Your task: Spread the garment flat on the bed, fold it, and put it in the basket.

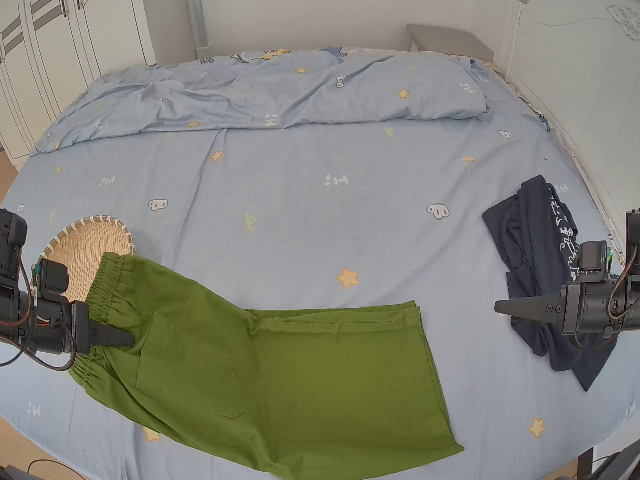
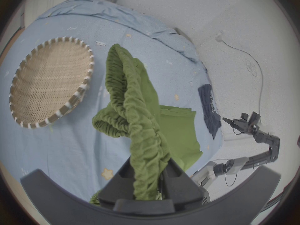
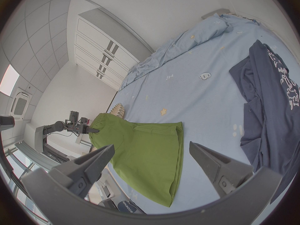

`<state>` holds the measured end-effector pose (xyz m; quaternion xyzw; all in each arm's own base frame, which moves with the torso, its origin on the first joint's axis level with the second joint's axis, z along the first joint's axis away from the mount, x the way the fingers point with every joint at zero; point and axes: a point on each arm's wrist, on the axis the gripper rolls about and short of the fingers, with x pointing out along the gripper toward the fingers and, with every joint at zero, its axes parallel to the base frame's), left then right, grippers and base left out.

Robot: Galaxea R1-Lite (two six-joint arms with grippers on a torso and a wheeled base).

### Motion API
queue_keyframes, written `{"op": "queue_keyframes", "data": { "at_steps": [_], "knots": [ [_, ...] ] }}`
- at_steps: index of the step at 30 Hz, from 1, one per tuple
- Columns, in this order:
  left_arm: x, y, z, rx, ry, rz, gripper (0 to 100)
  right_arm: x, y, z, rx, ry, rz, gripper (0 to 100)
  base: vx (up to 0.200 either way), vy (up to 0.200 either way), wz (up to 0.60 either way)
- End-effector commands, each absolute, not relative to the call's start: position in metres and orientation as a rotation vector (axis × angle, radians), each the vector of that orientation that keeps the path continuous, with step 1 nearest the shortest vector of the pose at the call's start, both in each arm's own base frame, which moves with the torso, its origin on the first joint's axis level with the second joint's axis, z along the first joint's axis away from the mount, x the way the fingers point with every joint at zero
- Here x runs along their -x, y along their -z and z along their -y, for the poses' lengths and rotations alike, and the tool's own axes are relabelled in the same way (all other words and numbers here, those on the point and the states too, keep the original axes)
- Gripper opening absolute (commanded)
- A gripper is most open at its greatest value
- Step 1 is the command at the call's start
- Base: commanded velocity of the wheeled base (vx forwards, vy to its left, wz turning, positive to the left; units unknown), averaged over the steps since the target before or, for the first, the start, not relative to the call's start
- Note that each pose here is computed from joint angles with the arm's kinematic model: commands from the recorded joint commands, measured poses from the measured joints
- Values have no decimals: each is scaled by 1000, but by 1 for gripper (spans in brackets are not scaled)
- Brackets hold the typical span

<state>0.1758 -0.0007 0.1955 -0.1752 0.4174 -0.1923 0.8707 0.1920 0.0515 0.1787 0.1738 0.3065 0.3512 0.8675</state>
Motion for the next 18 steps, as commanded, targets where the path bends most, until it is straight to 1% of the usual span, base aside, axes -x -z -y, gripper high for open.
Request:
{"op": "queue_keyframes", "data": {
  "at_steps": [1, 4, 9, 15, 18],
  "knots": [
    [-170, -206, 21, 298, 513, -858, 0, -191, -178, -54, -356, -740, -644, 100, 0, 0, 0],
    [-168, -201, 30, 248, 551, -878, 0, -191, -178, -54, -357, -739, -647, 100, 0, 0, 0],
    [-173, -195, 40, 153, 560, -900, 0, -191, -177, -55, -356, -740, -649, 100, 0, 0, 0],
    [-171, -201, 59, 96, 634, -896, 0, -191, -177, -55, -356, -741, -651, 100, 0, 0, 0],
    [-180, -205, 73, 64, 654, -900, 0, -191, -177, -55, -356, -741, -652, 100, 0, 0, 0]
  ]
}}
